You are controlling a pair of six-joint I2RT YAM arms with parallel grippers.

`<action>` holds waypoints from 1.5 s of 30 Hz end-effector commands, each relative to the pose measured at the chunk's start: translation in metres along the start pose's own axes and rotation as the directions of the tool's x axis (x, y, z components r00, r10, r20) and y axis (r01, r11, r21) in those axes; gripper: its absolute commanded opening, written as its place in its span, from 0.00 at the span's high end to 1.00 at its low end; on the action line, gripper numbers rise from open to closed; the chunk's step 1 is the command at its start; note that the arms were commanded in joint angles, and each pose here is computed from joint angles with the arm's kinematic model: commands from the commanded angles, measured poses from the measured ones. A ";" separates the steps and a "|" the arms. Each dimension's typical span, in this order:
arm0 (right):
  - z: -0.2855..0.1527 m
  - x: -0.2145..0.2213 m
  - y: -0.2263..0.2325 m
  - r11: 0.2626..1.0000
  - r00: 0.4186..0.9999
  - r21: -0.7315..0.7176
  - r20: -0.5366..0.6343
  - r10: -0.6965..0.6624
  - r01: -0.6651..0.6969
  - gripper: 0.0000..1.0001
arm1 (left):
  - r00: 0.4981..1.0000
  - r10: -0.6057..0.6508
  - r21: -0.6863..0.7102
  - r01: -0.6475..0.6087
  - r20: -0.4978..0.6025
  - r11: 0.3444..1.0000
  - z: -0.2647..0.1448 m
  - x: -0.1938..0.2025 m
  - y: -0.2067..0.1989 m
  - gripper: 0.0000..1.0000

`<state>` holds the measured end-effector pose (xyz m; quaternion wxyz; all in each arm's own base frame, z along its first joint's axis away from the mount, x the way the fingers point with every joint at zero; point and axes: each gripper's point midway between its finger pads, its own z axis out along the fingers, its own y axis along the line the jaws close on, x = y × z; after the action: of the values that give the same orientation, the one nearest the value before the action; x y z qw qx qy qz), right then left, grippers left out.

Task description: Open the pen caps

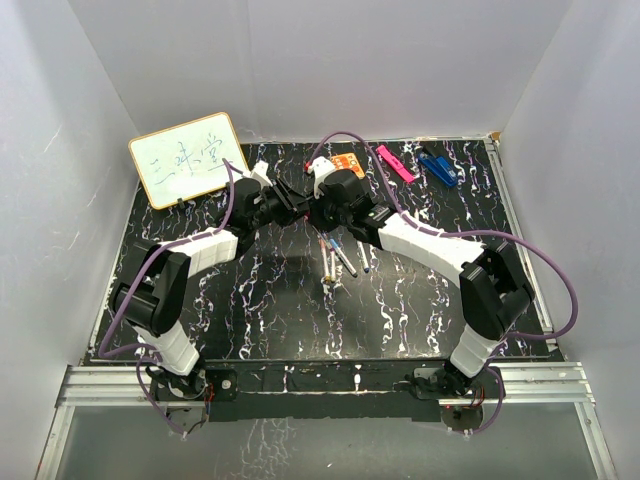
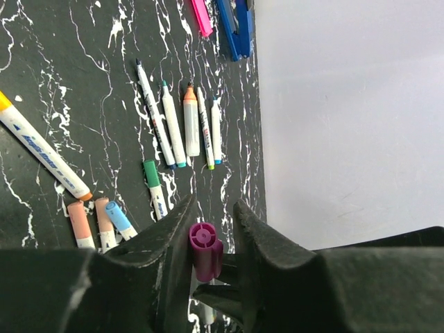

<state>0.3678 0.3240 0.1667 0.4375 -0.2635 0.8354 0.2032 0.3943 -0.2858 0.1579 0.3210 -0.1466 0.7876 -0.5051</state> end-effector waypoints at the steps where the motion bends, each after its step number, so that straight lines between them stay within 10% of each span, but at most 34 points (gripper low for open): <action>1: -0.009 -0.034 0.002 1.000 0.995 0.009 0.100 0.007 -0.008 1.00 | 1.000 0.027 0.057 -0.028 0.016 0.998 -0.001 -0.006 -0.020 0.78; 9: -0.010 -0.039 0.001 1.000 0.994 0.018 0.110 0.005 -0.007 1.00 | 1.000 0.022 0.065 -0.022 0.001 0.998 0.000 -0.002 -0.017 1.00; 14: -0.011 -0.034 0.002 1.000 0.996 0.013 0.091 0.002 -0.004 0.51 | 1.000 0.020 0.061 -0.020 0.002 0.998 0.000 -0.003 -0.018 1.00; 18: -0.012 -0.024 0.000 1.000 0.998 0.018 0.067 0.003 -0.004 0.45 | 1.000 0.025 0.062 -0.025 0.002 0.998 0.001 -0.004 -0.020 1.00; 30: -0.002 -0.016 0.001 1.000 0.999 0.008 0.042 0.007 -0.007 0.69 | 1.000 0.029 0.079 -0.030 0.009 0.996 -0.002 -0.007 -0.027 1.00; 37: 0.007 -0.015 0.003 1.000 0.999 0.000 0.032 0.005 -0.005 1.00 | 0.999 0.034 0.068 -0.036 0.022 0.997 -0.007 -0.008 -0.029 1.00; 45: -0.011 0.021 -0.001 0.999 0.999 0.015 -0.032 0.034 -0.033 1.00 | 0.996 0.022 0.003 -0.022 0.086 1.000 -0.003 -0.039 -0.013 1.00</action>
<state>0.3656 0.3221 0.1528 0.4213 -0.2592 0.8462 0.1981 0.3961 -0.2815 0.1488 0.3151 -0.1558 0.7955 -0.4936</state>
